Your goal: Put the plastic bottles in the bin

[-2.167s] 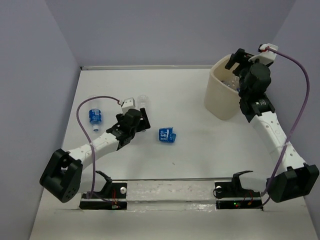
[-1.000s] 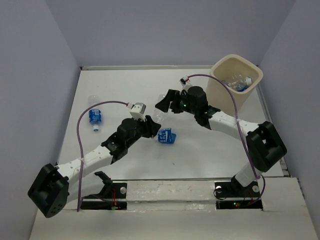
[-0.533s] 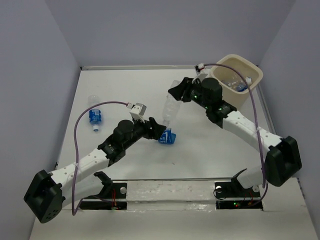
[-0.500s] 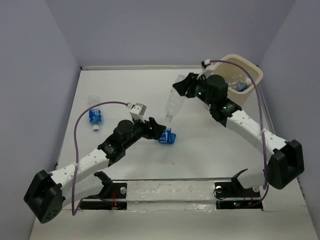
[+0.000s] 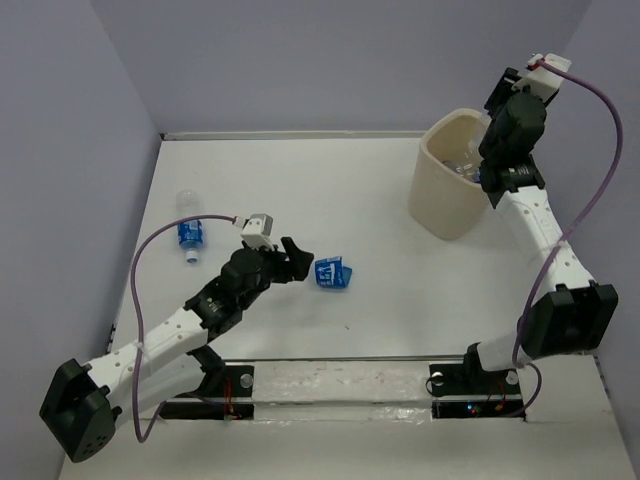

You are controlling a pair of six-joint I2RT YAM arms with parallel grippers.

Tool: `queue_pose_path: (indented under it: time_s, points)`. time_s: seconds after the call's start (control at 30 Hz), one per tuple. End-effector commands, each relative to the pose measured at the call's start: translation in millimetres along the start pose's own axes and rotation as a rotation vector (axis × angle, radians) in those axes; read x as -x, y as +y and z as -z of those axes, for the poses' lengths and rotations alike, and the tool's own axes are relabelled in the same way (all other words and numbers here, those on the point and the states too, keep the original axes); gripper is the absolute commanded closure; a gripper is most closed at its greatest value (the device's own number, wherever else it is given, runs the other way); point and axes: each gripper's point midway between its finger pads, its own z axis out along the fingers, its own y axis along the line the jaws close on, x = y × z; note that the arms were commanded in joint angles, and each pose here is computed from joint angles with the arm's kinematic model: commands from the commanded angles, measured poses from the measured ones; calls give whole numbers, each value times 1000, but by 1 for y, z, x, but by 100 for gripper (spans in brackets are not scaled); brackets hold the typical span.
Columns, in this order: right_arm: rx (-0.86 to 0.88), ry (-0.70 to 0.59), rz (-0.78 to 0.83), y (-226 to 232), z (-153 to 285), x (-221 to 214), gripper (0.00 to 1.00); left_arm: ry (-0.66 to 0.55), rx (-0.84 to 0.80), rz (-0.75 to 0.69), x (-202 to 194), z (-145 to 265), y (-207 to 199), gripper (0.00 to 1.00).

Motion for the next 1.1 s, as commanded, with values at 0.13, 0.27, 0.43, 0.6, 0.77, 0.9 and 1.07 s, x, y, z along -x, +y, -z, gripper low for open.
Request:
queue_pose_path:
  time_s: [0.13, 0.27, 0.43, 0.6, 0.77, 0.9, 1.07]
  points:
    - [-71, 87, 159, -17, -13, -63, 81, -84, 264, 128, 12, 8, 43, 12]
    - [16, 175, 90, -1, -5, -91, 67, -109, 345, 148, 26, 8, 54, 12]
    - [76, 329, 23, 12, 8, -124, 42, -181, 442, 157, 66, 18, 70, 11]
    - [86, 336, -83, 11, 26, -122, 57, -242, 545, 138, 111, 38, 78, 11]
    - [196, 466, -31, 35, 25, -145, 43, -301, 677, 96, 149, 64, 92, 6]
    - [143, 577, -12, 23, 38, -196, 8, -254, 728, 100, 151, 71, 113, 5]
    - [123, 489, -25, 15, 38, -155, 0, -148, 794, 100, 142, 71, 148, 2]
